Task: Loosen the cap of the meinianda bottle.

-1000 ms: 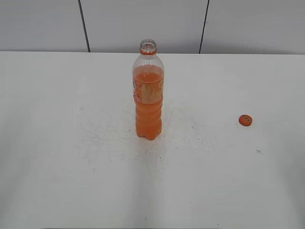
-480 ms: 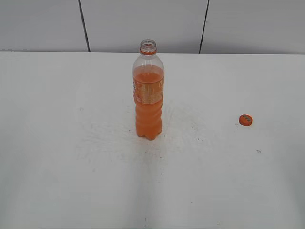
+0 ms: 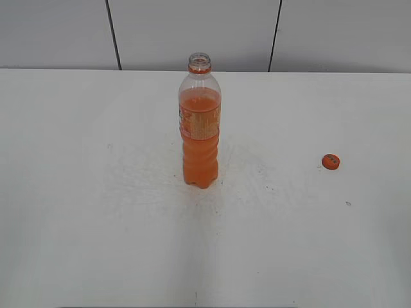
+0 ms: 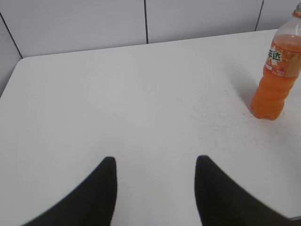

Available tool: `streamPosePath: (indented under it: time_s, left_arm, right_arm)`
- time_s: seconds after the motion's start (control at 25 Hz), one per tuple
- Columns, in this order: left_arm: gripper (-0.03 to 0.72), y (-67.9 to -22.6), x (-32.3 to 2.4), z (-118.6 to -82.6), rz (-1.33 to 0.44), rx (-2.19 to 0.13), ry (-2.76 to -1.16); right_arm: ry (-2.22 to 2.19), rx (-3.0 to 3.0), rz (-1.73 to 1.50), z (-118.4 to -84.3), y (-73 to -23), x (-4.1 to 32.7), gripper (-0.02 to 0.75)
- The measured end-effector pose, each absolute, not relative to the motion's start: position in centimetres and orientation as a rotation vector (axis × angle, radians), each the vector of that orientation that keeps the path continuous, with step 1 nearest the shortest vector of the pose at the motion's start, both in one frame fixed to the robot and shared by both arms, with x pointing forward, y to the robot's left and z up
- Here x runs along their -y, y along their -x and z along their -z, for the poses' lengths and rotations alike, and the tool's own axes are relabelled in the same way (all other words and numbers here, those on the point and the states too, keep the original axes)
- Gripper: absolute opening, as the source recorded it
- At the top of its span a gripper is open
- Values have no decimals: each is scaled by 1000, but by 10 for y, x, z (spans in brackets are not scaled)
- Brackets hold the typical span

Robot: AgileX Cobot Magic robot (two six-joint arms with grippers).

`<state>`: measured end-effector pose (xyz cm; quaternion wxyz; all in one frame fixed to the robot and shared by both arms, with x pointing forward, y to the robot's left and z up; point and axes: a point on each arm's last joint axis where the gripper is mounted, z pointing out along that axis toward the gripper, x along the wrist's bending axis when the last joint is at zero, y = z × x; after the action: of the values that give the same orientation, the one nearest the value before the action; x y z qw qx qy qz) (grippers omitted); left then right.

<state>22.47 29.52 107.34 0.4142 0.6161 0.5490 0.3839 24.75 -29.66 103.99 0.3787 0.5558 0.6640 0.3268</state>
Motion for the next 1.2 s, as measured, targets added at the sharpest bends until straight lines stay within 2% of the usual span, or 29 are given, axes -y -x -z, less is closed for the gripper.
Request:
streamPosePath:
  time_s: [0.32,0.76,1.2]
  left_arm:
    - [340,-225,-299,-1073,-974,-1436,-1500]
    - [295,-225,-299,-1073,-979,-1440,-1499]
    - [285,-225,-299,-1073,-979,-1440,-1499]
  right_arm:
    - [-1418,-1639,-857,-1040,-241,298,511]
    - [-1462,-1614,-893,-1040,-241,297,511]
    - [-1451,-1615,-871,-1040,-241,299,511]
